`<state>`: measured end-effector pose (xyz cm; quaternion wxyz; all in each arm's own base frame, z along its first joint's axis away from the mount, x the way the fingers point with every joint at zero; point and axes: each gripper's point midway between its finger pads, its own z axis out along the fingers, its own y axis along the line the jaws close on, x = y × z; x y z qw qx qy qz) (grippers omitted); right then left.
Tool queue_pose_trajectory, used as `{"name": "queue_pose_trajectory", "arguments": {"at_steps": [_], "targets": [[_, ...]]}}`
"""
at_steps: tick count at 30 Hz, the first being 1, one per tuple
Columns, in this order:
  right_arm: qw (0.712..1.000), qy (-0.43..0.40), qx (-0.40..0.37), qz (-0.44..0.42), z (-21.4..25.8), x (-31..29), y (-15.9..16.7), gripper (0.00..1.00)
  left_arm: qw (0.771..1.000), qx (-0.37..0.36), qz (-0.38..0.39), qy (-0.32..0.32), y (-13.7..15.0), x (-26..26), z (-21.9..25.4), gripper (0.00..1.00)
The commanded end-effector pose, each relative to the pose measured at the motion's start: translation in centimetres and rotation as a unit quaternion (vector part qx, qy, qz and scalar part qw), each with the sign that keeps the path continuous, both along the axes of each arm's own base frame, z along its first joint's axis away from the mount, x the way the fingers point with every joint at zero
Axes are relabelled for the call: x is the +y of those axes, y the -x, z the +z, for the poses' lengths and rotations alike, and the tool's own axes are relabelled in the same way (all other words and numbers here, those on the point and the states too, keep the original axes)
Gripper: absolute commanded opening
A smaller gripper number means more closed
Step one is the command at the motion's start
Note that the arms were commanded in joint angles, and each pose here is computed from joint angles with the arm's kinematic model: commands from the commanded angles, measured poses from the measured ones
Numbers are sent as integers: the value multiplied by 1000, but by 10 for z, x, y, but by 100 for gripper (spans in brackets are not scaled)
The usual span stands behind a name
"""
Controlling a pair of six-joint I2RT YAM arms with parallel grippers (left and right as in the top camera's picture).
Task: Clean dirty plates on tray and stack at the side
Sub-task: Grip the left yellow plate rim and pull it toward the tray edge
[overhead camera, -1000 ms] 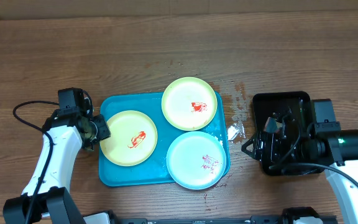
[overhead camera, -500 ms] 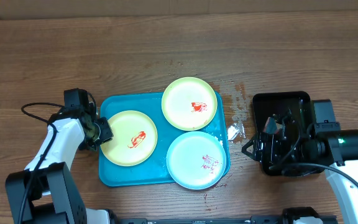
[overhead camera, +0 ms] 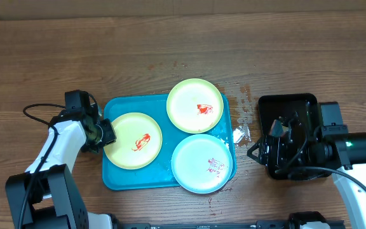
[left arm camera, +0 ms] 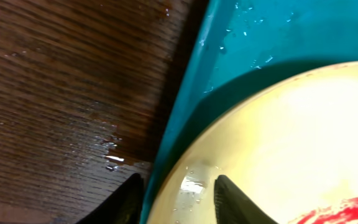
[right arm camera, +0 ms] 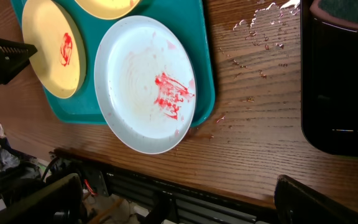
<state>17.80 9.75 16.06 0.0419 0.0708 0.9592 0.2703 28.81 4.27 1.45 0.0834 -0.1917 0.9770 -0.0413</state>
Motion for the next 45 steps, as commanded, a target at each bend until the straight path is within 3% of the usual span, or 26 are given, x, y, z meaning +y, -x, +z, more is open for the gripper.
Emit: {"name": "queue_pose_trajectory", "arguments": {"at_steps": [1,13,19,29,45], "targets": [[1000,-5,-11,-1,6,1,-4,100,1000,-15,-18,18,-9,-9,5,44],[1000,-5,-4,-1,3,2,-6,100,999,-33,-22,15,-23,-8,16,38],[1000,-3,30,-1,-8,2,-9,100,998,-54,-42,8,-42,-15,37,41],[999,-2,52,-1,-15,2,-9,100,997,-59,-42,-12,-47,-11,39,49],[997,-10,75,1,-14,4,1,100,998,-19,-62,-5,-50,-12,-6,43]]}}
